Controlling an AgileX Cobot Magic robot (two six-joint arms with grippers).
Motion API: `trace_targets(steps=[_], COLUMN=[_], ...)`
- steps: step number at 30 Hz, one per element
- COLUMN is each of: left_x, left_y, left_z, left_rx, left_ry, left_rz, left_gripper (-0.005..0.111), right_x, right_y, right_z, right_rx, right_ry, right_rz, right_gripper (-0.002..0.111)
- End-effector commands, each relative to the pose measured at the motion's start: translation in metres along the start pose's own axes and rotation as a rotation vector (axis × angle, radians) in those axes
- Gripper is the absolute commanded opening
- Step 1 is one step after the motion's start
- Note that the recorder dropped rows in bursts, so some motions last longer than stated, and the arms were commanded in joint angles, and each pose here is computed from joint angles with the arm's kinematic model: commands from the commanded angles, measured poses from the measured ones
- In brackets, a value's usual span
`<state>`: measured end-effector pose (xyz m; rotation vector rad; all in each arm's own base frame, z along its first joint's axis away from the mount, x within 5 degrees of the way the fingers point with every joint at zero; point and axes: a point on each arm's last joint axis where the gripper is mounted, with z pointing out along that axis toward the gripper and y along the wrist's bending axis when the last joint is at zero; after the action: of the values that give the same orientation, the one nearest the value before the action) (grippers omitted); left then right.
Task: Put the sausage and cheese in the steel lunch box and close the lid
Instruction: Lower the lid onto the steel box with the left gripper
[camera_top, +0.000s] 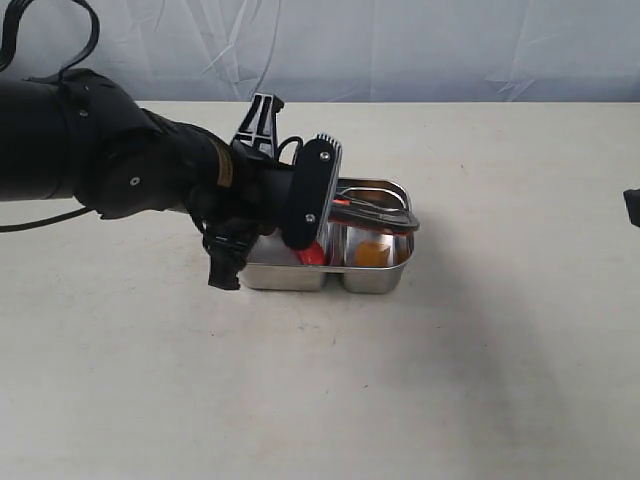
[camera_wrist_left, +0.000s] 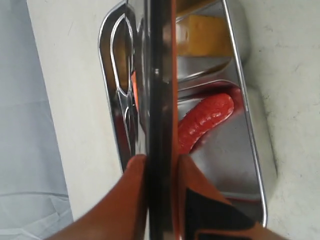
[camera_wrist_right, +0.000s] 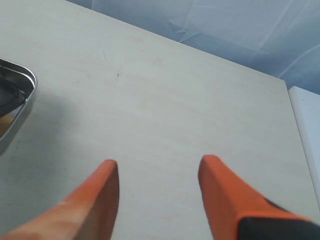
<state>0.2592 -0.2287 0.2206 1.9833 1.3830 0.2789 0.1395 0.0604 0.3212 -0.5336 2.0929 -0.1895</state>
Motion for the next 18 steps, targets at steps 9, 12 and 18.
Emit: trace_targets(steps=[9, 12, 18], left_x=[-0.0038, -0.0033, -0.0030], left_y=[-0.0092, -0.0119, -0.0127], left_z=[0.0017, 0.0015, 0.0014], left_rx=[0.081, 0.110, 0.118], left_ry=[-0.027, -0.018, -0.014], left_rz=[-0.192, -0.203, -0.203], left_gripper=[0.004, 0.015, 0.040], right_x=[0.0004, 0.0004, 0.0004], right_y=[-0.0012, -0.0012, -0.0012], right_z=[-0.0005, -0.0005, -0.0005], right_rx=[0.007, 0.008, 0.007], right_ry=[-0.011, -0.011, -0.011], right_rz=[-0.002, 0.005, 0.006], right_gripper=[0.047, 0.047, 0.047])
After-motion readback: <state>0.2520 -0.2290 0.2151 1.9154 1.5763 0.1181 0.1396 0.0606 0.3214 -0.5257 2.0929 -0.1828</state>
